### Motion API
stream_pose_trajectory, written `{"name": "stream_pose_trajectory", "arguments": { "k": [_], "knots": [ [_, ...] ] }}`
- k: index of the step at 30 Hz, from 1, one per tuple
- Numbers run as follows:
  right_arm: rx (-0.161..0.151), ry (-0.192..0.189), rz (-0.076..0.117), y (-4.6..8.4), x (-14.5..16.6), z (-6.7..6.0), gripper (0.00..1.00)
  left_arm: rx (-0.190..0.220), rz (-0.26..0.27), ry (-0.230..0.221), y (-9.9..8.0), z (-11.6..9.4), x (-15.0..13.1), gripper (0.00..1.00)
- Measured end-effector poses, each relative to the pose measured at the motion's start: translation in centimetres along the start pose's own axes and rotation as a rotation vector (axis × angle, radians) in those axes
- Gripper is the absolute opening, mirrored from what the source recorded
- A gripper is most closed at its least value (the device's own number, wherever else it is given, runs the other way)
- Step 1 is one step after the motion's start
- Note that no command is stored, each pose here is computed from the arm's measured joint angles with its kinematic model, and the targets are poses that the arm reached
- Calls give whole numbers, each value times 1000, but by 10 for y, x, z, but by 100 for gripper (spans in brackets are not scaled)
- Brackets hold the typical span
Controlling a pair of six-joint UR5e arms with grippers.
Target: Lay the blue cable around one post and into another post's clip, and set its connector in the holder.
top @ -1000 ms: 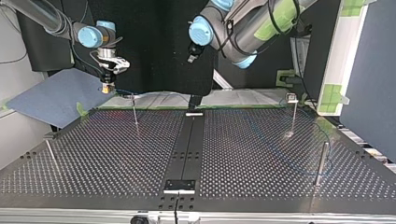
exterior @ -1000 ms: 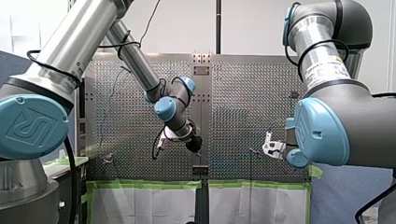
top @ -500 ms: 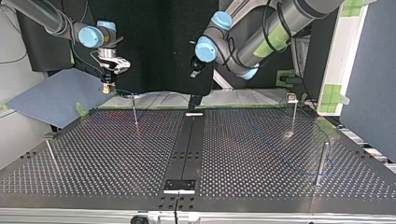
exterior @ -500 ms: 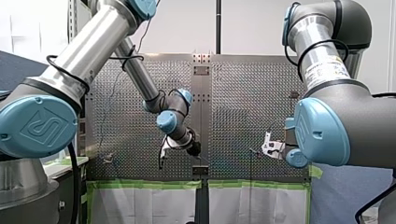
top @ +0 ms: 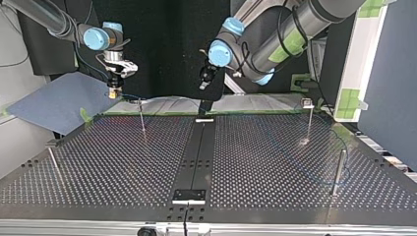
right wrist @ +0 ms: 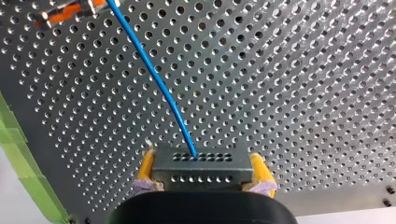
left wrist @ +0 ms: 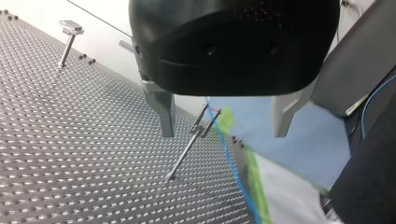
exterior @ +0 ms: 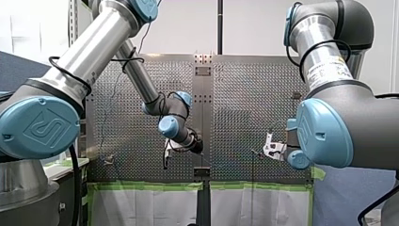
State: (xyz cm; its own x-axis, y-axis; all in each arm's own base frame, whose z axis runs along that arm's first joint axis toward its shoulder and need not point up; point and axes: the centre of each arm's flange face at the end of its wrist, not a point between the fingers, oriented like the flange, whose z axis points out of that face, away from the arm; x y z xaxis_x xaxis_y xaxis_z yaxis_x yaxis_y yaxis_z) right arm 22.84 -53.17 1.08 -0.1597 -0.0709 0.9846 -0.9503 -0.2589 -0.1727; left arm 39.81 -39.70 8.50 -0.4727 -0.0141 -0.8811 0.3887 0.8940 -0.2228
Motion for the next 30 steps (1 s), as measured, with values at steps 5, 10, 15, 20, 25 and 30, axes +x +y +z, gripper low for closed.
{"name": "stream_pose_trajectory", "arguments": {
  "k": [5, 10, 15, 20, 25, 30],
  "knots": [
    [3, 0, 0, -2, 0, 0, 0, -26, 9, -48, 3, 8, -2, 100],
    [5, 0, 0, -3, 0, 0, 0, -19, 9, -86, 2, 25, 0, 100],
    [5, -1, 0, -3, 0, 0, 0, -3, 2, -128, -1, 47, 1, 100],
    [5, 0, 0, -3, 0, 0, 0, 4, -3, -154, 0, 65, 11, 100],
    [5, 1, 0, -3, 0, 0, 0, 3, -1, -161, 5, 76, 26, 100],
    [5, 1, 0, -3, 0, 0, 0, 8, 1, -163, 7, 84, 44, 100]
  ]
}}
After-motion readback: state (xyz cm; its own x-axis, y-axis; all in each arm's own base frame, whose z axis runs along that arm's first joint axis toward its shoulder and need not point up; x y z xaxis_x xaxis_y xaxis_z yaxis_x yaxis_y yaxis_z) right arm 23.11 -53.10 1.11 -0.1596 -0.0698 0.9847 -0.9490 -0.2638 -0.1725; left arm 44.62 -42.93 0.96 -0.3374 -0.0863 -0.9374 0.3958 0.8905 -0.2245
